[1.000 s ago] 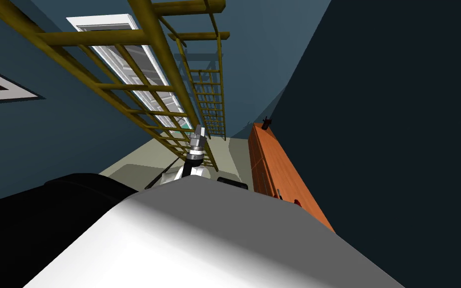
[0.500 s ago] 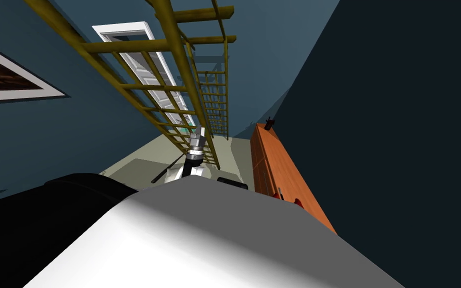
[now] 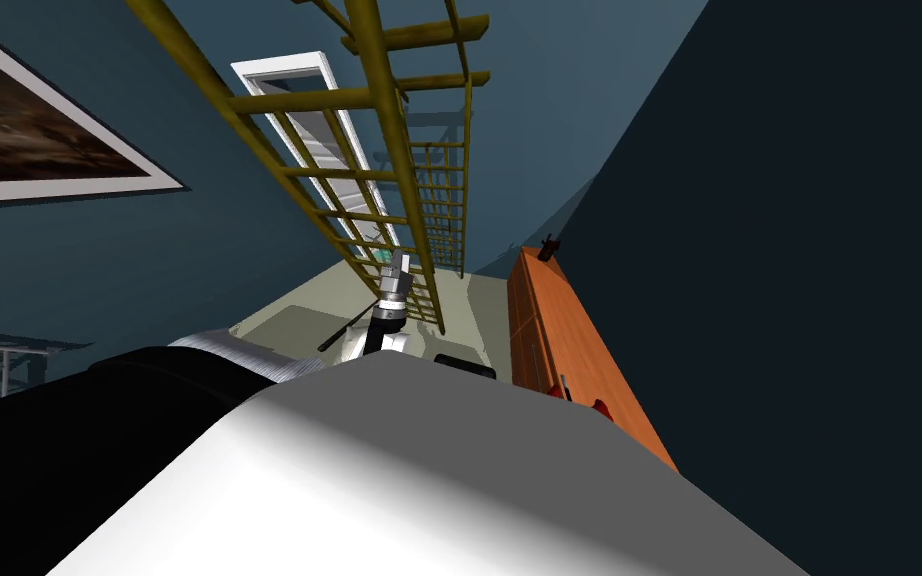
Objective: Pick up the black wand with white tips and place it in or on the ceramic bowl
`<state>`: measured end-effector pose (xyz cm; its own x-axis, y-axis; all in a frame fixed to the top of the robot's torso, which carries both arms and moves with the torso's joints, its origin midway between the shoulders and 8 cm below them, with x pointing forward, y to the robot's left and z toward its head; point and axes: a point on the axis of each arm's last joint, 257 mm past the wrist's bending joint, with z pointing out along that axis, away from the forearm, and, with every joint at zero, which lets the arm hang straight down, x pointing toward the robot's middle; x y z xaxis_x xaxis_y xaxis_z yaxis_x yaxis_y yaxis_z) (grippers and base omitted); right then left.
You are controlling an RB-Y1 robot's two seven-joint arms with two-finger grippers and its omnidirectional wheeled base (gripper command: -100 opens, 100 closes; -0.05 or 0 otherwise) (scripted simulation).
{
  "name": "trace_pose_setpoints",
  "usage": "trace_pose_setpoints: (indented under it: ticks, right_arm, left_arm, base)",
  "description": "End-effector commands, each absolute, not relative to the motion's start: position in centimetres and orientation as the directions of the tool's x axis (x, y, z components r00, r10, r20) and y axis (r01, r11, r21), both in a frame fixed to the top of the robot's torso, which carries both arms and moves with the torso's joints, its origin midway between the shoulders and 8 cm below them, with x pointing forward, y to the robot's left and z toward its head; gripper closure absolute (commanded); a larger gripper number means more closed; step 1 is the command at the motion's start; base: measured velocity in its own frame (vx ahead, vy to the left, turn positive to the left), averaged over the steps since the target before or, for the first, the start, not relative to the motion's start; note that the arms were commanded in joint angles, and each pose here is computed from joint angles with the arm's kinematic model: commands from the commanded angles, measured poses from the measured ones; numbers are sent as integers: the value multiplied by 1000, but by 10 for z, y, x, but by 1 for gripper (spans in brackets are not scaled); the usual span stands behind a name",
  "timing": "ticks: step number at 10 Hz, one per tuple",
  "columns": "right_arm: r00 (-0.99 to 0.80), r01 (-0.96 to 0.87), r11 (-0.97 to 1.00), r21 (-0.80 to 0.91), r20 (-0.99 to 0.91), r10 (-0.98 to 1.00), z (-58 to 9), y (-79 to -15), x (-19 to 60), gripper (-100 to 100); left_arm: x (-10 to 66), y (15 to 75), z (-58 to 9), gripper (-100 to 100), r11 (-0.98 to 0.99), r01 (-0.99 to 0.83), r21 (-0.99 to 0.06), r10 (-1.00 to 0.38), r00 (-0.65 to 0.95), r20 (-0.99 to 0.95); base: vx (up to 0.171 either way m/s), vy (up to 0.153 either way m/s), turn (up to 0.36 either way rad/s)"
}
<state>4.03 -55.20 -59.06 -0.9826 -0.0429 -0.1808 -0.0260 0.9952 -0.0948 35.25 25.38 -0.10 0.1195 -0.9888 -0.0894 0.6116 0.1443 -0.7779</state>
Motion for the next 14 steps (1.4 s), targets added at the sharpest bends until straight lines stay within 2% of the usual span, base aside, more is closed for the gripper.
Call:
trace_pose_setpoints:
  ticks: [1,7,8,12,13,14]
  right_arm:
    - [-984,-20,995,-101,-176,-38,-593,-555,46,-100]
    - [-983,49,994,-96,-178,31,-595,-557,51,-100]
    - [-983,53,994,-95,-178,35,-595,-557,51,100]
    - [-983,52,994,-93,-178,35,-595,-556,51,100]
    - [-983,52,994,-93,-178,35,-595,-556,51,0]
    - [-983,38,995,-90,-182,21,-593,-555,46,100]
  left_arm:
    - [353,254,-1,0,144,612,-778,-989,120,-89]
    - [353,254,-1,0,144,611,-778,-989,120,-90]
    - [353,254,-1,0,144,611,-778,-989,120,-90]
    - [352,254,-1,0,144,611,-778,-989,120,-90]
    - [352,254,-1,0,144,611,-778,-989,120,-90]
    - [352,254,-1,0,144,611,-778,-989,120,-90]
  base:
    - [-112,31,209]
    - [-58,15,65]
    - [0,0,0]
    - [0,0,0]
    - [0,0,0]
    - [97,-11,-224]
